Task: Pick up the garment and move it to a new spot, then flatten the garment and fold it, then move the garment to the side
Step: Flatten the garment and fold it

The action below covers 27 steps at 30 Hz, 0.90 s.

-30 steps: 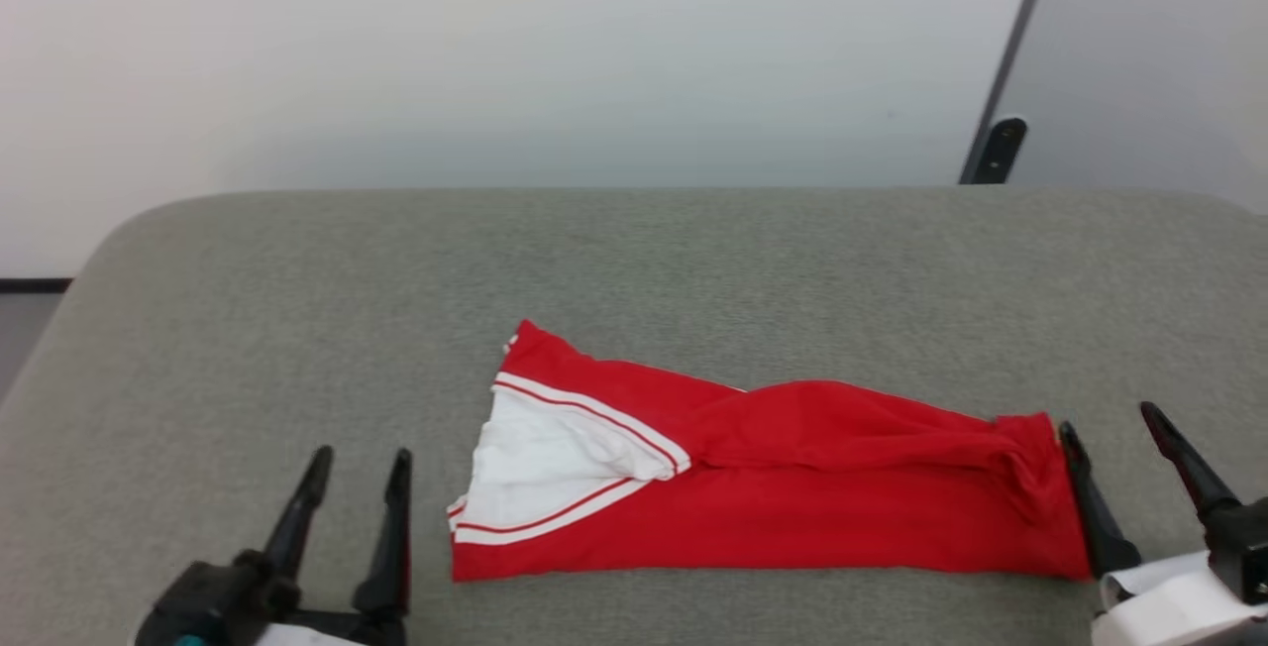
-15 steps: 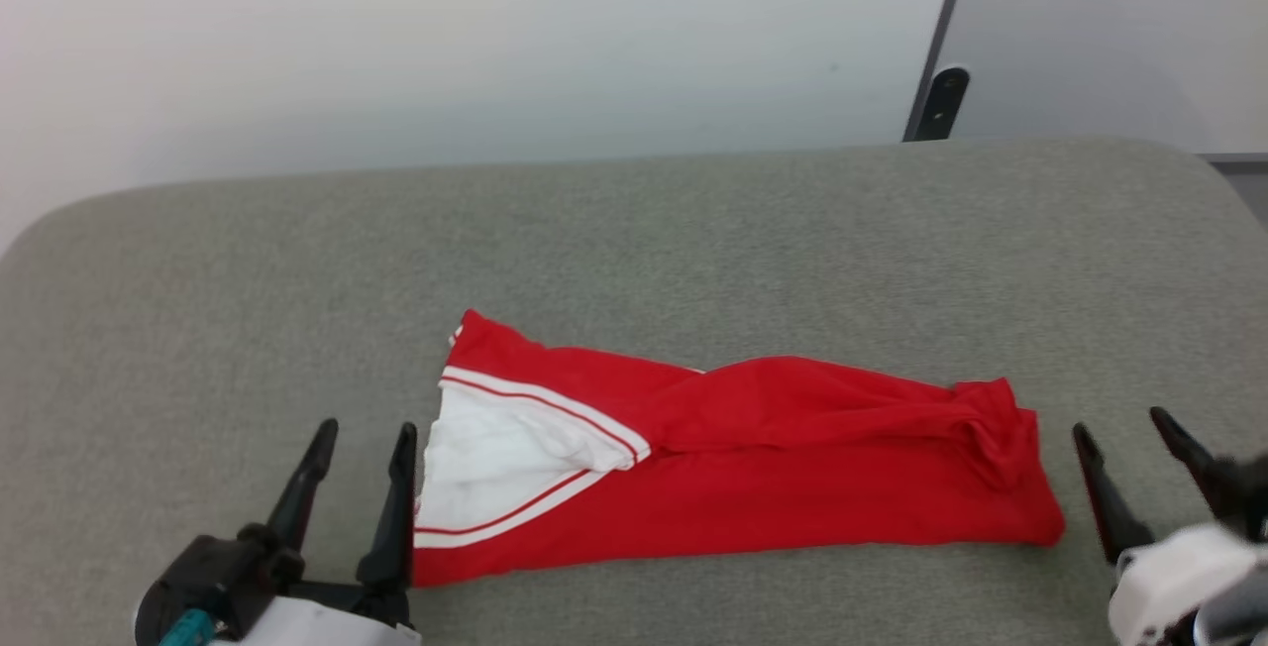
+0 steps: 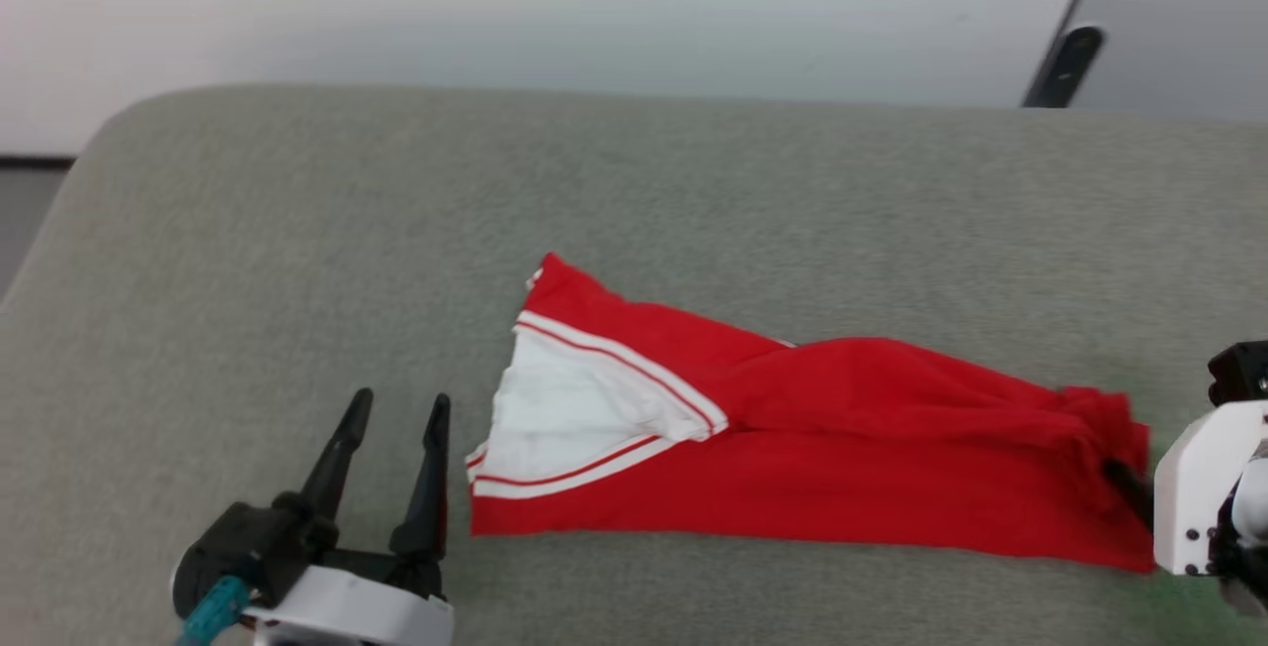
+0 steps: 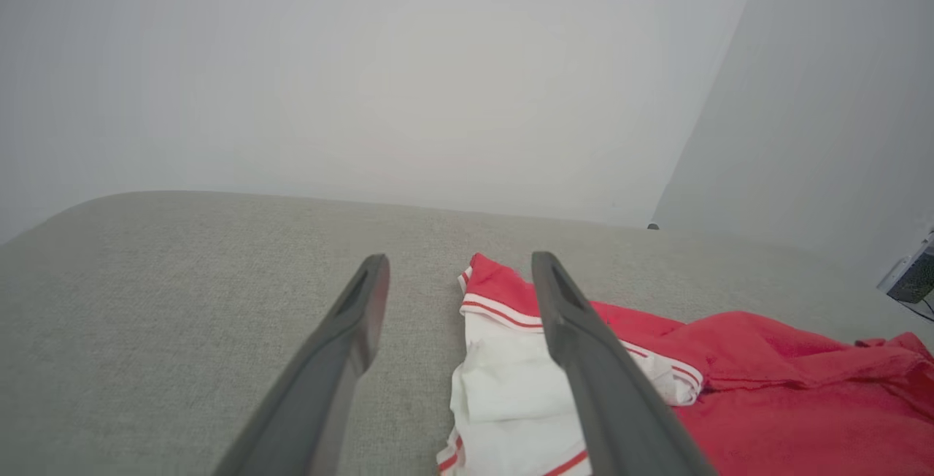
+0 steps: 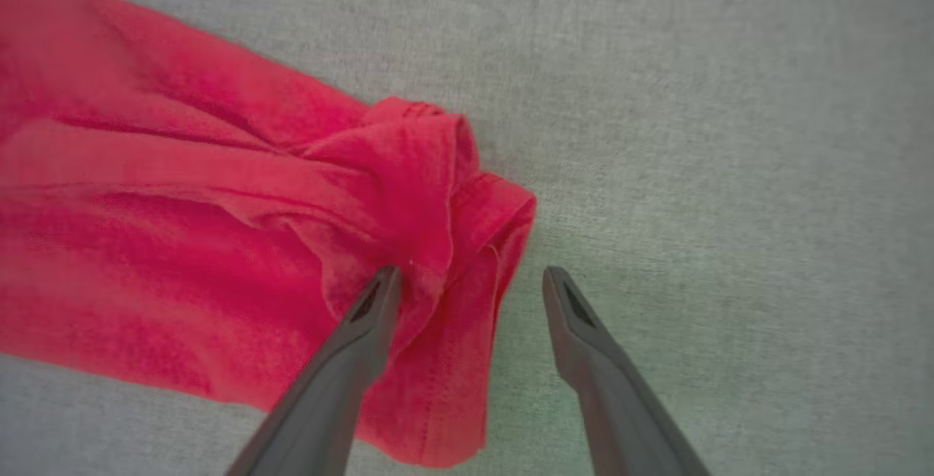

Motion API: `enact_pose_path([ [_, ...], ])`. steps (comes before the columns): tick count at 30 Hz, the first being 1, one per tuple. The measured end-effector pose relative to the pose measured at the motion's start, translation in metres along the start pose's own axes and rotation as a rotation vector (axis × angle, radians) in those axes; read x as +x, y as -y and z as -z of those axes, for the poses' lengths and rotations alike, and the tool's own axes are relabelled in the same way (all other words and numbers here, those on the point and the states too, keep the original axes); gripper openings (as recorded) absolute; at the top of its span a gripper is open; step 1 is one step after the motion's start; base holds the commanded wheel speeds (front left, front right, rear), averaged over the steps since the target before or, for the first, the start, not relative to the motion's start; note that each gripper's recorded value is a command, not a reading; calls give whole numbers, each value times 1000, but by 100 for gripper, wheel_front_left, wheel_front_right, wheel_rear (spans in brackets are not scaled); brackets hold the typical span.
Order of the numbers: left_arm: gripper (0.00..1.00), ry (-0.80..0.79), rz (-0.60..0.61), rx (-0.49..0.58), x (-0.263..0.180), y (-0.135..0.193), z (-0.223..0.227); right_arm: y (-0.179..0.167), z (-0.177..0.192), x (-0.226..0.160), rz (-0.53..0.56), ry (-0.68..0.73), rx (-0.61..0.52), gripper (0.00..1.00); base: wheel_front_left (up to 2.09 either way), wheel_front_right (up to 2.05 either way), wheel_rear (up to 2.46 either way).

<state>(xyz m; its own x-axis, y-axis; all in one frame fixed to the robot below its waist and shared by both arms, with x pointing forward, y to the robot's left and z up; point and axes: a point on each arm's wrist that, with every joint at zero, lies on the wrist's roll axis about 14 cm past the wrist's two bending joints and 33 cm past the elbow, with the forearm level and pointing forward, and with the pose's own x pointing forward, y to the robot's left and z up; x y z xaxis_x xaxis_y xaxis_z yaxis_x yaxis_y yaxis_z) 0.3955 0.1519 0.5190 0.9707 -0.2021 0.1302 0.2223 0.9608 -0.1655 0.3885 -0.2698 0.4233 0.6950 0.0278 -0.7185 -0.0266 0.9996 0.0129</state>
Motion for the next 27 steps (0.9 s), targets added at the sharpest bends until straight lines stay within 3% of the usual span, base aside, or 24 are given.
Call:
enact_pose_path([
  [8, 100, -43, -45, -12, 2, -14, 16, -19, 19, 32, -39, -280, 2, 100, 0, 0, 0],
  [15, 100, -64, -70, -24, 9, -21, 27, -22, 24, 55, -12, -406, 2, 100, 0, 0, 0],
  [16, 100, -69, -75, -27, 9, -22, 28, -22, 23, 58, -9, -411, 3, 54, 0, 0, 0],
  [17, 100, -74, -82, -30, 8, -24, 30, -22, 24, 60, -5, -416, -4, 0, 0, 0, 0],
  [27, 100, -68, -118, -37, 7, -36, 28, -14, 11, 62, 10, -358, 25, 0, 0, 0, 0],
])
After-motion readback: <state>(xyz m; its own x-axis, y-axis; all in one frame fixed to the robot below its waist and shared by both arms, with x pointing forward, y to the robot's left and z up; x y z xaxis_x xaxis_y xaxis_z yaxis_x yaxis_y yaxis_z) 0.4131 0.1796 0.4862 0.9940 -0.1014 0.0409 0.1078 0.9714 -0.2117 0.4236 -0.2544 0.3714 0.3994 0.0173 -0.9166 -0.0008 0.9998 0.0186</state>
